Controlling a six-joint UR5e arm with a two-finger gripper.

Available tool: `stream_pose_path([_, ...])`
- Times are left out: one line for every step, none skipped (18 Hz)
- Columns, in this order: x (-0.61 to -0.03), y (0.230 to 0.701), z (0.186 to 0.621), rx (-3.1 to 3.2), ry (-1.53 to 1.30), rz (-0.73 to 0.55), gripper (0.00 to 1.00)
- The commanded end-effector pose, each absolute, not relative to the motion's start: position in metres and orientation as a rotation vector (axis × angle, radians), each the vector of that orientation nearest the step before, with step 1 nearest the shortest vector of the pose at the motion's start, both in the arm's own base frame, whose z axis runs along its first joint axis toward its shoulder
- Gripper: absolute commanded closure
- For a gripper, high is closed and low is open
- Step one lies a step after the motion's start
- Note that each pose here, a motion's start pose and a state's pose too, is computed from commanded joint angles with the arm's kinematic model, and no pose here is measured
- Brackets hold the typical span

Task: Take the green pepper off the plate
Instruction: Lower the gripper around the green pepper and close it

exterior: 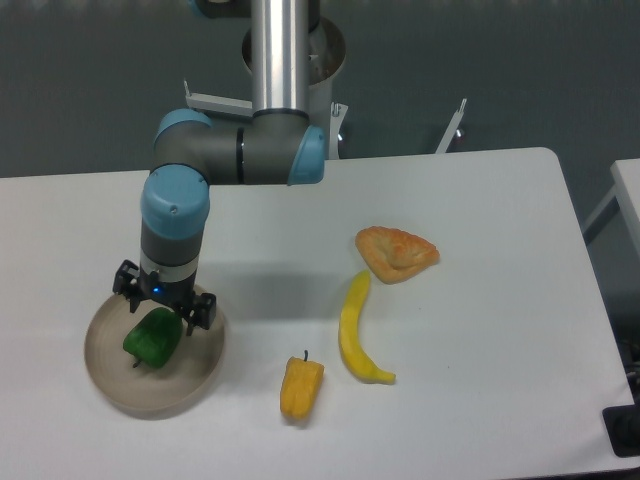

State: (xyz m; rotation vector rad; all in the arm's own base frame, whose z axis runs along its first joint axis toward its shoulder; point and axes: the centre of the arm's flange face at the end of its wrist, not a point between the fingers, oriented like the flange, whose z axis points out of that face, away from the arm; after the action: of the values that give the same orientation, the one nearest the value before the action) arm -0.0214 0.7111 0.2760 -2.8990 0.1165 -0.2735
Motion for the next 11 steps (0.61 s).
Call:
stream_pose_path([-0.020, 0.711, 0.275, -2.899, 0.119, -0.274, 0.00])
stream_pose_path([-0.016, 0.712, 0.274, -2.901, 0.125, -0.276, 0.00])
stream_pose_path([-0.013, 0.712, 0.273, -2.903, 0.132, -0.275, 0.00])
stream_pose_path([-0.013, 0.712, 0.271, -2.904, 0.131, -0.276, 0.00])
stream_pose_path([-0.012, 0.713, 0.269, -2.907, 0.133, -0.278, 0.00])
stream_pose_path([-0.012, 0.713, 0.267, -2.909, 0.133, -0.279, 0.00])
stream_pose_path([-0.012, 0.714, 0.267, -2.907, 0.133, -0.278, 0.00])
stream_pose_path([-0.013, 0.715, 0.267, -2.905, 0.138, -0.277, 0.00])
stream_pose_path([-0.013, 0.715, 0.265, -2.910, 0.137, -0.272, 0.01])
stream_pose_path([-0.014, 0.715, 0.264, -2.914, 0.136, -0.257, 0.18])
stream_pose_path([-0.014, 0.715, 0.264, -2.915, 0.138, -0.254, 0.38])
